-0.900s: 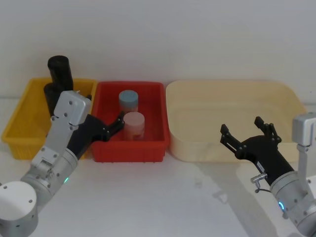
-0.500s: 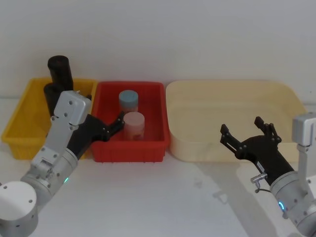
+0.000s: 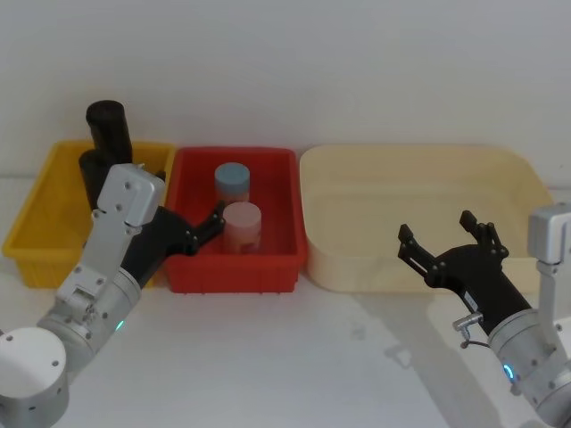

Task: Pick up the garbage bag with the one hand and transfer it to the other hand.

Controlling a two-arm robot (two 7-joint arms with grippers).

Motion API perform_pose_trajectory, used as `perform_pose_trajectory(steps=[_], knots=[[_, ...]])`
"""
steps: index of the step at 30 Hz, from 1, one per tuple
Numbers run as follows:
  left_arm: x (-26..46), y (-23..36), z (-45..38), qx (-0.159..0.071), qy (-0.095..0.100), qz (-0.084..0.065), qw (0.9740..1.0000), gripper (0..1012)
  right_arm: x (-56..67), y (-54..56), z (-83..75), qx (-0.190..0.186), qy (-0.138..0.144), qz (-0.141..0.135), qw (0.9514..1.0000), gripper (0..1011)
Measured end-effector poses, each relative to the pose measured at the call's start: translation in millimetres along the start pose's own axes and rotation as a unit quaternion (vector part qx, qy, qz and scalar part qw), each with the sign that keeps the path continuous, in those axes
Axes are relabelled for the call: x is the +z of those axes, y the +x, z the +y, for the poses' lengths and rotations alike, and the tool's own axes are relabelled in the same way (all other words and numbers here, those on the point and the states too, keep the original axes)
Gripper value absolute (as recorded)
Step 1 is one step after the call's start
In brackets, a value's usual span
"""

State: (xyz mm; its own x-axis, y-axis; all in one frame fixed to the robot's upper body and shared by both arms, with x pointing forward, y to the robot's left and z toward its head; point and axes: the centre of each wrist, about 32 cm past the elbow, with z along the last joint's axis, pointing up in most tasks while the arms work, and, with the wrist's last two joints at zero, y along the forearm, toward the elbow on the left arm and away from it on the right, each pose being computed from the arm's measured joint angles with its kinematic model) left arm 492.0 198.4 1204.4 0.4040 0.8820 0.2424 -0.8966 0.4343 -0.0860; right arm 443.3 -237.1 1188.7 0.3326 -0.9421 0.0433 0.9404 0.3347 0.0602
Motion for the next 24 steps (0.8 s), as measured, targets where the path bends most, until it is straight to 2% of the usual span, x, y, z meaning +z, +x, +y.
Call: perform_pose_trajectory(steps=[18, 24], knots=[[0.6, -0.1, 0.0, 0.000, -0.001, 0.000, 1.0000, 1001, 0.1, 0.0, 0.1, 0.000, 0.000, 0.000, 1.0000, 1001], [7.2, 0.5, 1.7, 0.001, 0.000, 0.002, 1.0000, 1001, 2.1, 1.7, 3.0, 0.010, -0.001, 0.003, 0.9999, 1002]])
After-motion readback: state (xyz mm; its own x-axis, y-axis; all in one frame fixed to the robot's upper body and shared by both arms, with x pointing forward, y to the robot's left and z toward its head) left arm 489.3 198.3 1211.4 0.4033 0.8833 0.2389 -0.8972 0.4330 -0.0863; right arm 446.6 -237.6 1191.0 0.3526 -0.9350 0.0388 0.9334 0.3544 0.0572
